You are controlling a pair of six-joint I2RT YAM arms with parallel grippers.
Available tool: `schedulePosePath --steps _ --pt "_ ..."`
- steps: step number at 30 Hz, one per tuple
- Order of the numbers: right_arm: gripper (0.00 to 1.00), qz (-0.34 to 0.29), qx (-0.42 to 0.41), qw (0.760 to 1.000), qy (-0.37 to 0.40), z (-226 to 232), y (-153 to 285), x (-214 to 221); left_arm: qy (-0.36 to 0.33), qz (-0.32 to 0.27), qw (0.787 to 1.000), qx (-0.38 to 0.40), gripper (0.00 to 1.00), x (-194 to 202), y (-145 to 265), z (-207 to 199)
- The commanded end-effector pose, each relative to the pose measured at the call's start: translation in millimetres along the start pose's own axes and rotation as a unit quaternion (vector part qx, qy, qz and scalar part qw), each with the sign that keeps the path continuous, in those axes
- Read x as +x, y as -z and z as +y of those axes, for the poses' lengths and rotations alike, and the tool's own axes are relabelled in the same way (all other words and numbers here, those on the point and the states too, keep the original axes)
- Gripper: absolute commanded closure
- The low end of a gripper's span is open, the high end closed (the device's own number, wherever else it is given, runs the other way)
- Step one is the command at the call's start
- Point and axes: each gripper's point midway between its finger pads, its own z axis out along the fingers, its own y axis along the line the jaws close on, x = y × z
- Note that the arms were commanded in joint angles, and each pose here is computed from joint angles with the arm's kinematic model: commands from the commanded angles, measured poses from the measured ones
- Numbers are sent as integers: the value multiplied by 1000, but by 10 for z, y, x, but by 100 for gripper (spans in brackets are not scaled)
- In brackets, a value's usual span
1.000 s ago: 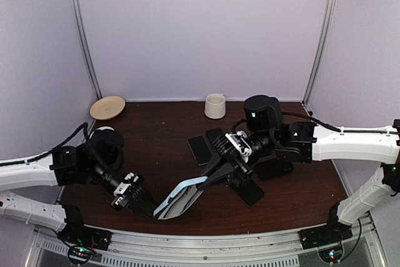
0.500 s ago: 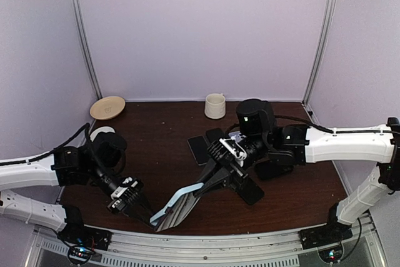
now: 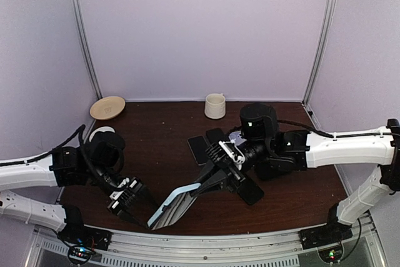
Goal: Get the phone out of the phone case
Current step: Remove the top left corner of the phone from the phone case, then pass from the right arm to the left
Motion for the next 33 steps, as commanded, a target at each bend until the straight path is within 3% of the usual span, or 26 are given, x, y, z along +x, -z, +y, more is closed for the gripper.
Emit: schedulePosePath --steps 1,10,17,20,25,33 --pt "100 -33 76 995 57 -105 98 -285 -75 -9 995 -57 44 -196 75 216" --pt "100 -70 191 975 86 -178 457 -447 -134 3 972 -192 40 -322 287 554" --pt "100 -49 291 951 94 -405 662 -394 -155 -45 939 -303 44 -669 600 825" --pt "100 -37 323 941 97 -508 719 -348 -133 -69 925 -349 48 -806 735 1007" --pt "100 -7 353 930 101 -679 736 -260 -118 -93 927 -344 54 -978 736 1119" --pt "100 -15 345 931 115 -721 675 -282 -78 -83 925 -361 57 -915 705 1380"
